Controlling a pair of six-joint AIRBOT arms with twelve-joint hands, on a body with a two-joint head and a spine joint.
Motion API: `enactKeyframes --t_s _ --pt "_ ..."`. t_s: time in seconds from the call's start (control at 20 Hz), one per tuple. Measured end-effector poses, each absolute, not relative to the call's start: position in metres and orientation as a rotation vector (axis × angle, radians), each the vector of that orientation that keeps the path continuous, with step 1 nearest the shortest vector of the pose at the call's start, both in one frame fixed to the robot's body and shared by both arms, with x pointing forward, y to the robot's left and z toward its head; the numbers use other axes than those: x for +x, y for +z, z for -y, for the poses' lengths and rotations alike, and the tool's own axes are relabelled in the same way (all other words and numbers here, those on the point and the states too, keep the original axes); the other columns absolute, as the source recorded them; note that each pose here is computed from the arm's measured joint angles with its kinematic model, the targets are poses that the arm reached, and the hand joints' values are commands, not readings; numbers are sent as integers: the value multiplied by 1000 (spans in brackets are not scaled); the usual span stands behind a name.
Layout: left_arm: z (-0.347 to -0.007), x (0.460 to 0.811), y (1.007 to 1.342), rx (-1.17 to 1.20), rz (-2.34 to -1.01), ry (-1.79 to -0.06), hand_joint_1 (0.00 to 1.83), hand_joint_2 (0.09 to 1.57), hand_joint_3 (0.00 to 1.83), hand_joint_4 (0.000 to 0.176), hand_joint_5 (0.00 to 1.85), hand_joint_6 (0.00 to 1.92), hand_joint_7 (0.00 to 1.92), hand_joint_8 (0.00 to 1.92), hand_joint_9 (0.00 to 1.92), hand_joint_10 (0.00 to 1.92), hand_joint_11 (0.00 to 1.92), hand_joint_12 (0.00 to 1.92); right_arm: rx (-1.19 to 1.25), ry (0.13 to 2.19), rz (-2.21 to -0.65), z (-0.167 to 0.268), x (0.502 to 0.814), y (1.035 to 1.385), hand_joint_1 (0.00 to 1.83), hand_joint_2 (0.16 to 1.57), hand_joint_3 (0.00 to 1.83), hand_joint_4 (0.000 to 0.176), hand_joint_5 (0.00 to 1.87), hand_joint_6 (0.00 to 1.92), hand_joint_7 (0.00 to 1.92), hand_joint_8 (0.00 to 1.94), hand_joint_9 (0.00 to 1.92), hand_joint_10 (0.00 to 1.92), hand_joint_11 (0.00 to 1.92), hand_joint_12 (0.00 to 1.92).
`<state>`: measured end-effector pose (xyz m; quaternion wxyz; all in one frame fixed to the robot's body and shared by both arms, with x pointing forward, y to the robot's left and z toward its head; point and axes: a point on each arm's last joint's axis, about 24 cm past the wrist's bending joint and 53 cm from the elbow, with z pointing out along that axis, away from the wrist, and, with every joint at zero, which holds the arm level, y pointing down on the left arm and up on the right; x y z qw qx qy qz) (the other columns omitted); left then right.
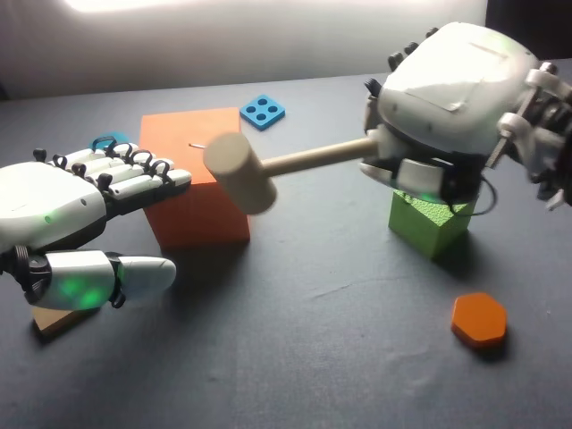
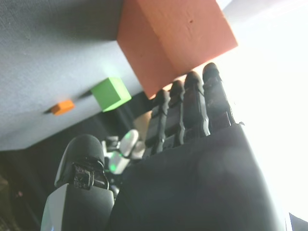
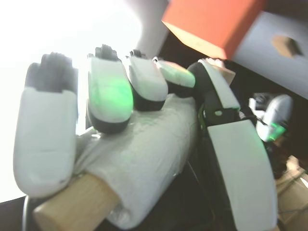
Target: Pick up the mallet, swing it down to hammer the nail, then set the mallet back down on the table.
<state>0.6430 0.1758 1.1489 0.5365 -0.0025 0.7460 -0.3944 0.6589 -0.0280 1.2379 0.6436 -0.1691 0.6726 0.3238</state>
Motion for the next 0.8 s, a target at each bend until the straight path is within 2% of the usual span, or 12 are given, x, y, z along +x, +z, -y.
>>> enactKeyframes --t_s 0.2,0.4,0.65,0.8 --pt "-175 644 1152 -9 -1771 -944 0 1299 0 0 73 2 98 2 71 3 1 1 -503 700 -1599 22 655 1211 654 1564 0 0 1335 1921 1610 1941 1704 1921 1858 1921" --pt "-172 647 1159 -6 -1757 -953 0 1304 1 0 86 5 101 1 63 0 2 0 -613 721 -1574 -7 648 1201 643 1567 1 0 1312 1921 1587 1941 1689 1921 1841 1921" --pt "-162 650 1176 38 -1727 -984 0 1308 2 0 102 9 112 5 77 7 11 5 -685 698 -1596 -25 656 1179 496 1571 28 0 1298 1921 1566 1941 1666 1921 1825 1921" --pt "-157 647 1185 83 -1716 -992 0 1309 2 0 84 6 96 1 61 0 0 0 -686 730 -1632 -41 657 1164 419 1570 8 0 1231 1921 1426 1941 1538 1921 1713 1921"
